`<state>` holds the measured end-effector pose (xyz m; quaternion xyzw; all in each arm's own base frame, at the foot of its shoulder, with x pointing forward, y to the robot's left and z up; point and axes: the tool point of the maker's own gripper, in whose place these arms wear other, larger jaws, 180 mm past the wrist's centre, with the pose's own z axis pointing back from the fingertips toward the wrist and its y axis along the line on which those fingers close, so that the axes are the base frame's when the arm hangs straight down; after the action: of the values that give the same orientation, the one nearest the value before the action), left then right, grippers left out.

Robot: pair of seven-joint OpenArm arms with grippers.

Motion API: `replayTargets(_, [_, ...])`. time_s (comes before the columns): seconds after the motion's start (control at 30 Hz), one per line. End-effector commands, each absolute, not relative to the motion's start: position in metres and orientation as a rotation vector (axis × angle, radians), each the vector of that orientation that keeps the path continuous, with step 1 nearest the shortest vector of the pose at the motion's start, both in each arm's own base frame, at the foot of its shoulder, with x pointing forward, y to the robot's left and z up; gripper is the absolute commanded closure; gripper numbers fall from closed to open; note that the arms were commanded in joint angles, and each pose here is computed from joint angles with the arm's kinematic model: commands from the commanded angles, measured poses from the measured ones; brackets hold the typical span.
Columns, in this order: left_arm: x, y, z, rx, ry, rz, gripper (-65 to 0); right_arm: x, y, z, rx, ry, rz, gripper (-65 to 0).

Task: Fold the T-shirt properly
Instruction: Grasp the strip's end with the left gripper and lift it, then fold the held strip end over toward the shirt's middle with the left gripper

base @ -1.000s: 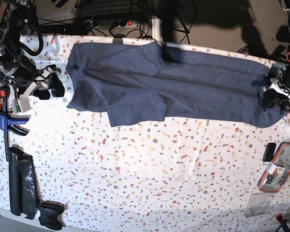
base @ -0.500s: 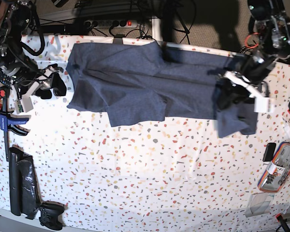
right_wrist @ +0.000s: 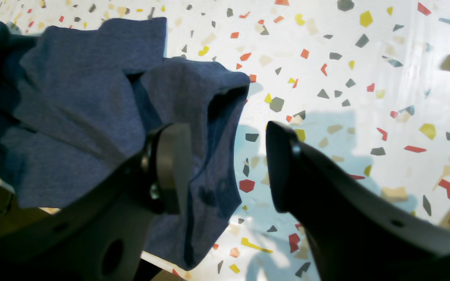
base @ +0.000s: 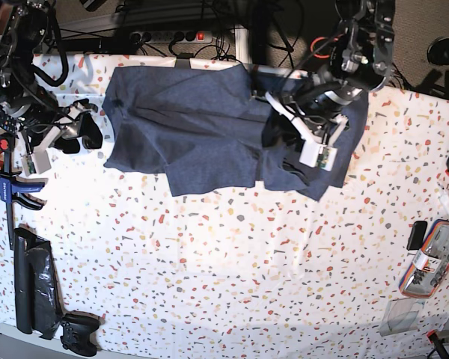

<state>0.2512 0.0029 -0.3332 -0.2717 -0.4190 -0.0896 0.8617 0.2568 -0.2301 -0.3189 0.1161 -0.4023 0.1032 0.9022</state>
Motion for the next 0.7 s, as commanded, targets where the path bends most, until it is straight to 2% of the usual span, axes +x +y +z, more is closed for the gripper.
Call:
replayTargets(0.0, [0.257,-0.005,-0.316,-0.607,-0.945,-0.195,0.0,0.263,-0.231,-0.305,0.238,-0.880,0.234,-31.2])
replayTargets(0.13, [0.252,-0.026,-0.308,-0.661,-0.962,-0.230,0.0,0.263,-0.231,-0.305,0.238,-0.880,0.233,-31.2])
replayTargets(0.17, [0.250,-0.031,-0.307,-0.673,-0.961,-0.240,-3.8,0.263,-0.231,-0.305,0.238,-0.881,0.233,-31.2])
replayTargets(0.23, [0.247,-0.041,-0.302,-0.703,-0.972,-0.254,-20.3,0.263,-0.230,-0.305,0.239,-0.881,0.233,-31.2])
replayTargets(0.27, [0.246,-0.046,-0.299,-0.720,-0.986,-0.270,-26.4,0.263,-0.231,-0.305,0.238,-0.880,0.234,-31.2])
replayTargets(0.3, [0.245,-0.051,-0.294,-0.740,-1.001,-0.299,-30.0,0.263,-0.231,-0.305,0.238,-0.880,0.233,-31.2])
replayTargets(0.5, [0.263,-0.055,-0.272,-0.737,-1.087,-0.393,-31.1,0.263,-0.231,-0.305,0.237,-0.880,0.234,-31.2])
replayTargets(0.67, [0.284,-0.037,-0.281,-0.491,-1.119,-0.516,-31.1,0.263,-0.231,-0.305,0.238,-0.880,0.233,-31.2])
